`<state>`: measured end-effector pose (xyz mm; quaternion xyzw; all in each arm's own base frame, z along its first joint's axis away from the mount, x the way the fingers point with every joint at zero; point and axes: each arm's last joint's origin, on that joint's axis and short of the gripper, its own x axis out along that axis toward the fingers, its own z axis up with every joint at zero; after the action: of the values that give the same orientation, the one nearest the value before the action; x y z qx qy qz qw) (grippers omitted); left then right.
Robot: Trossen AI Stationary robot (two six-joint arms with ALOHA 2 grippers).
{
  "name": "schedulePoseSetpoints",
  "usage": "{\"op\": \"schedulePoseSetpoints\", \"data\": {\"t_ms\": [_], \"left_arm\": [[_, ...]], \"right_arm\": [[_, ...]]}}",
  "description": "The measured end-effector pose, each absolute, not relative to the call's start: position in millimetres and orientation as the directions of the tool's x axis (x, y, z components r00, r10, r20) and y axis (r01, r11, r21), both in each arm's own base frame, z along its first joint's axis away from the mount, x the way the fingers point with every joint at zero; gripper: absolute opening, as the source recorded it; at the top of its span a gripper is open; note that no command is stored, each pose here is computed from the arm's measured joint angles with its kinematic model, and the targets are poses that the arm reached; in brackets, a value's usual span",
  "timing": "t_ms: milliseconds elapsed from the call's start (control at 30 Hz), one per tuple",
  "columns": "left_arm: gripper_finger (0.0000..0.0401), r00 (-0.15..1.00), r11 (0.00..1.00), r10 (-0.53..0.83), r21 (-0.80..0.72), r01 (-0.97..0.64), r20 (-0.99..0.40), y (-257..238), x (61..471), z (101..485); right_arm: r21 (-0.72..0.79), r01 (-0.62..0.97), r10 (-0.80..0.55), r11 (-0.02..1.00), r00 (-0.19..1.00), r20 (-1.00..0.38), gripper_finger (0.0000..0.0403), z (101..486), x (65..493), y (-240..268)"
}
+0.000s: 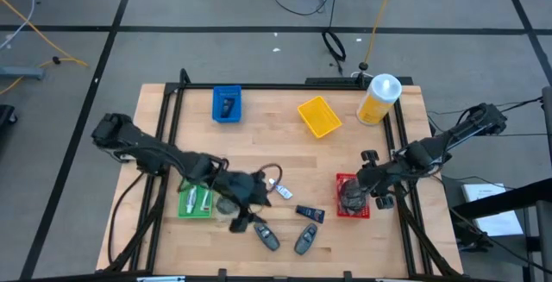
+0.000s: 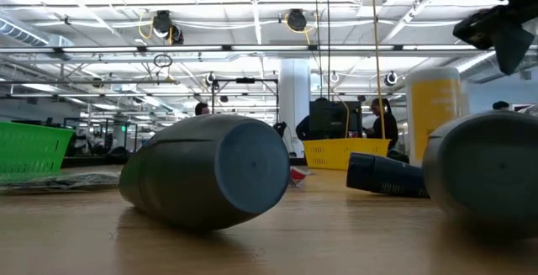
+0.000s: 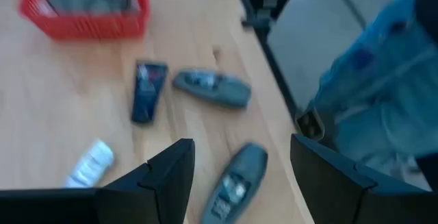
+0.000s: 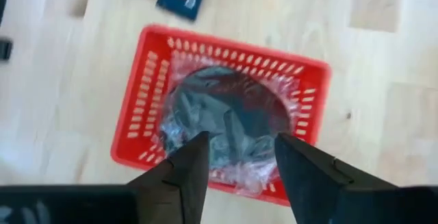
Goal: Pick & Place Travel size toiletries
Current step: Put the gray deodorant into the yellow bin
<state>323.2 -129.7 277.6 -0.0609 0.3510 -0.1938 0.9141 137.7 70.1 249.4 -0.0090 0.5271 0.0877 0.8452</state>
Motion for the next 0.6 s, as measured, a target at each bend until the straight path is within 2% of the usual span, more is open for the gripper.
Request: {"op": "schedulePoseSetpoints", "data": {"t_ms": [300,600], "left_arm": [[0.0234,0.597,0.909,-0.415,-0.280,0.309,-0.687,-161,340,228],[0.0234,0.561,0.900,-0.415,-0.234,0.368,-0.716,-169,342,212]], "right_arm": [[0.116,-0.148,0.175,0.982,0.502,-0.847,0.0159,257,137,70],[0.111,-0.159,0.178,0.981,0.515,-0.839,0.0161,258,138,70]]}}
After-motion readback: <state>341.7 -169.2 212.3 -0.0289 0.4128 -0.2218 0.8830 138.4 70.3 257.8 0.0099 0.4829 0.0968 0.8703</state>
